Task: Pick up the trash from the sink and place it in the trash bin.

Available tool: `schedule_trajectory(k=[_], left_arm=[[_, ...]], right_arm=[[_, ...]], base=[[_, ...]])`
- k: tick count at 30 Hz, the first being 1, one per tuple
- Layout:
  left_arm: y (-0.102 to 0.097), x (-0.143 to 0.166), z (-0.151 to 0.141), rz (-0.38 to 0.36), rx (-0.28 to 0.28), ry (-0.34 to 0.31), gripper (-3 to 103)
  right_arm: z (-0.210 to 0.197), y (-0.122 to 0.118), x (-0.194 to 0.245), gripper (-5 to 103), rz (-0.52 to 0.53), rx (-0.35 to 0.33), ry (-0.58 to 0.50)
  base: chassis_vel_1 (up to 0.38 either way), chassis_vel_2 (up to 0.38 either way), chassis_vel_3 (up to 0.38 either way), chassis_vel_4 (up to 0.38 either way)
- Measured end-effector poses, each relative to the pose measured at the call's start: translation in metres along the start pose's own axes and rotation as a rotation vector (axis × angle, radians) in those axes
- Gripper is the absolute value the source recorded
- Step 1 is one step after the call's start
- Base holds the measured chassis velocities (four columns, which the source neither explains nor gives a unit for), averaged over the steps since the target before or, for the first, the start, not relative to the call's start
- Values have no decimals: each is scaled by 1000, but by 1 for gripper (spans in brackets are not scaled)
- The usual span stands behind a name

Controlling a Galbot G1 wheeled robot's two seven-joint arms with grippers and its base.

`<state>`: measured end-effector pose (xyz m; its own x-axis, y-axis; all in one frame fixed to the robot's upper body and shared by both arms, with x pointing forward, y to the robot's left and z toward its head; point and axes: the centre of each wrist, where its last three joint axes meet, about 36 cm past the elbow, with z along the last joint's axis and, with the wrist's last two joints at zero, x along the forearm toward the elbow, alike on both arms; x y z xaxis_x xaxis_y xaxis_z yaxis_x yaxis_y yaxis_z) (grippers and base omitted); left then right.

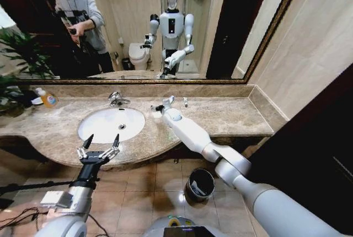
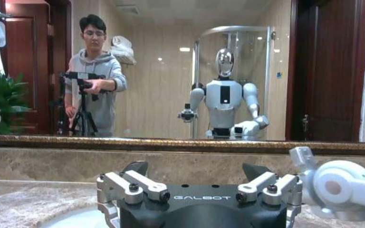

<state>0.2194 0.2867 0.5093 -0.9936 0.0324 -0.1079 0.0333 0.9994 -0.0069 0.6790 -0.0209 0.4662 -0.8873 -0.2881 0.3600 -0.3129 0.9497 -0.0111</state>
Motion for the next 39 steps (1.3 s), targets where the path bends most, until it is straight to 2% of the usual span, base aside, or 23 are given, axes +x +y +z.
schedule_trajectory(k=[5,7,9,10,11,15,17,22,31,37,39], left_arm=[[0,0,0,0,0,0,100],[0,0,0,0,0,0,100],[0,0,0,0,0,0,100],[0,0,0,0,0,0,100],[0,0,0,0,0,0,100],[0,0,0,0,0,0,100],[0,0,0,0,0,0,100],[0,0,0,0,0,0,100],[0,0,0,0,0,0,100],[0,0,0,0,0,0,100],[0,0,0,0,0,0,100]], right_arm=[[7,-21,6,100,25,-7,-9],[5,-19,9,100,17,-6,-25],[0,-9,18,100,-11,3,-59],[-4,7,22,100,-34,21,-80],[-4,7,22,100,-34,21,-80],[2,42,10,100,-32,40,-91],[5,43,8,100,-23,43,-90],[25,27,-5,100,36,84,-95],[32,2,-18,100,88,61,-79],[29,-1,-18,100,99,58,-103],[30,-13,-16,100,117,57,-113]], base=[[0,0,0,0],[0,0,0,0],[0,0,0,0],[0,0,0,0],[0,0,0,0],[0,0,0,0],[0,0,0,0],[0,0,0,0],[0,0,0,0],[0,0,0,0],[0,0,0,0]])
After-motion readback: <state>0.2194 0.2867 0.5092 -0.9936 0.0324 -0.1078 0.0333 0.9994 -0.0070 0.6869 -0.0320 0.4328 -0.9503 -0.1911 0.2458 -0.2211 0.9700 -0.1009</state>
